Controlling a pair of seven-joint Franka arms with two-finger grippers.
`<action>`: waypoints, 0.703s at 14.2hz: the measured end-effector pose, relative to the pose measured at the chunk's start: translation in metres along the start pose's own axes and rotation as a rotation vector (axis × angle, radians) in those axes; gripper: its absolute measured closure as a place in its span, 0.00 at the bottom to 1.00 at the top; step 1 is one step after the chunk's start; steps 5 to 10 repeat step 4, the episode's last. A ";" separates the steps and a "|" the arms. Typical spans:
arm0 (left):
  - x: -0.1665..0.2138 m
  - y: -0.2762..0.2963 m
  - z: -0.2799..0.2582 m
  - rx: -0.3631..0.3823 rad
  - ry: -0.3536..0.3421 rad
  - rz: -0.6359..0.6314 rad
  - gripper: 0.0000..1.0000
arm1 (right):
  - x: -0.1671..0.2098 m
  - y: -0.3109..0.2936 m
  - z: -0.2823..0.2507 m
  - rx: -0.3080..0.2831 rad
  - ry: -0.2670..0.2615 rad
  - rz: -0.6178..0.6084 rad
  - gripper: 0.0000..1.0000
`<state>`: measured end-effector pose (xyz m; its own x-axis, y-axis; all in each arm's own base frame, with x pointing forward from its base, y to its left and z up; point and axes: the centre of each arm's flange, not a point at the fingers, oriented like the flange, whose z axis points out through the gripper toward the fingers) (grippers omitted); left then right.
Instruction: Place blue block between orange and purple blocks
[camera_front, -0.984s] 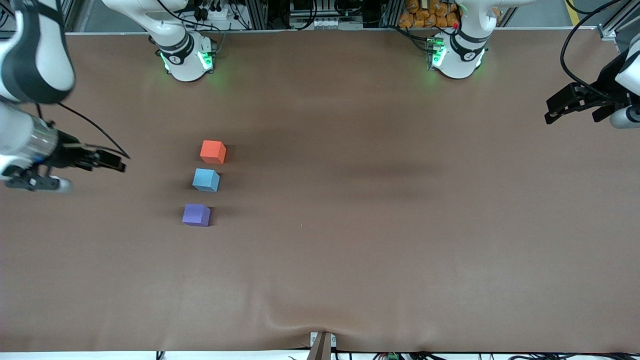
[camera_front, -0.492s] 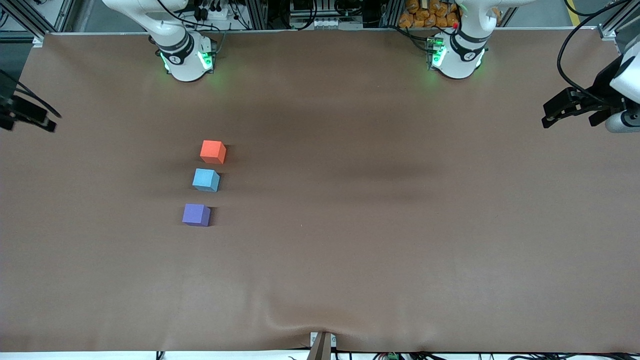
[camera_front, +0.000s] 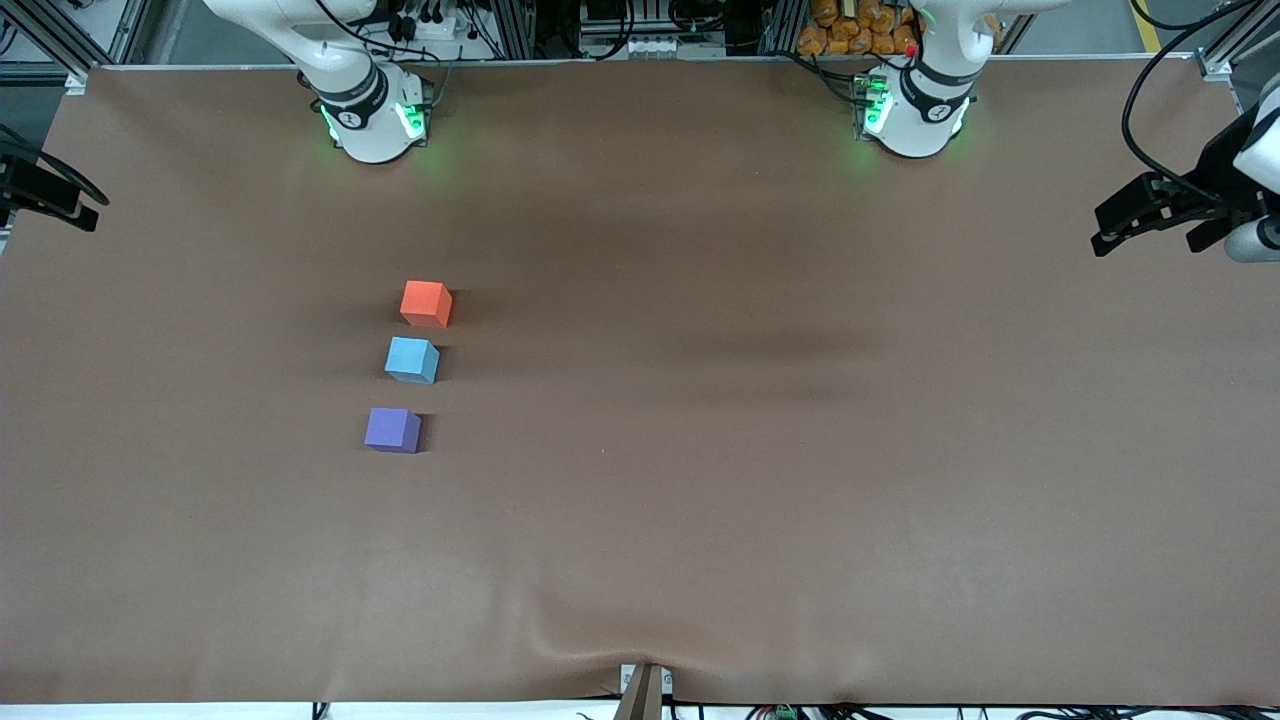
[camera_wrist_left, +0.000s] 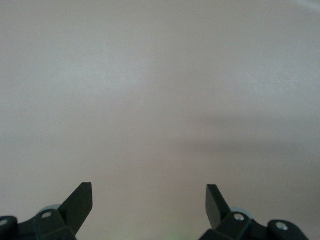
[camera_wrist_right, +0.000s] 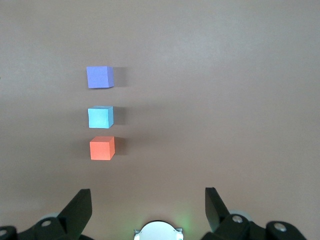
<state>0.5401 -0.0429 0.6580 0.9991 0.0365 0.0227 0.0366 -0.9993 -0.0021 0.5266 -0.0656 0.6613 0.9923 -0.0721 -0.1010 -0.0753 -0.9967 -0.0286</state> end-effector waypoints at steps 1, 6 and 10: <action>-0.001 0.001 -0.001 0.000 0.002 0.002 0.00 | 0.001 0.000 -0.001 -0.001 0.011 -0.001 0.00; -0.002 0.004 -0.002 0.000 0.004 0.008 0.00 | 0.002 0.000 -0.002 -0.002 0.019 -0.001 0.00; -0.002 0.004 -0.002 0.000 0.004 0.008 0.00 | 0.002 0.000 -0.002 -0.002 0.019 -0.001 0.00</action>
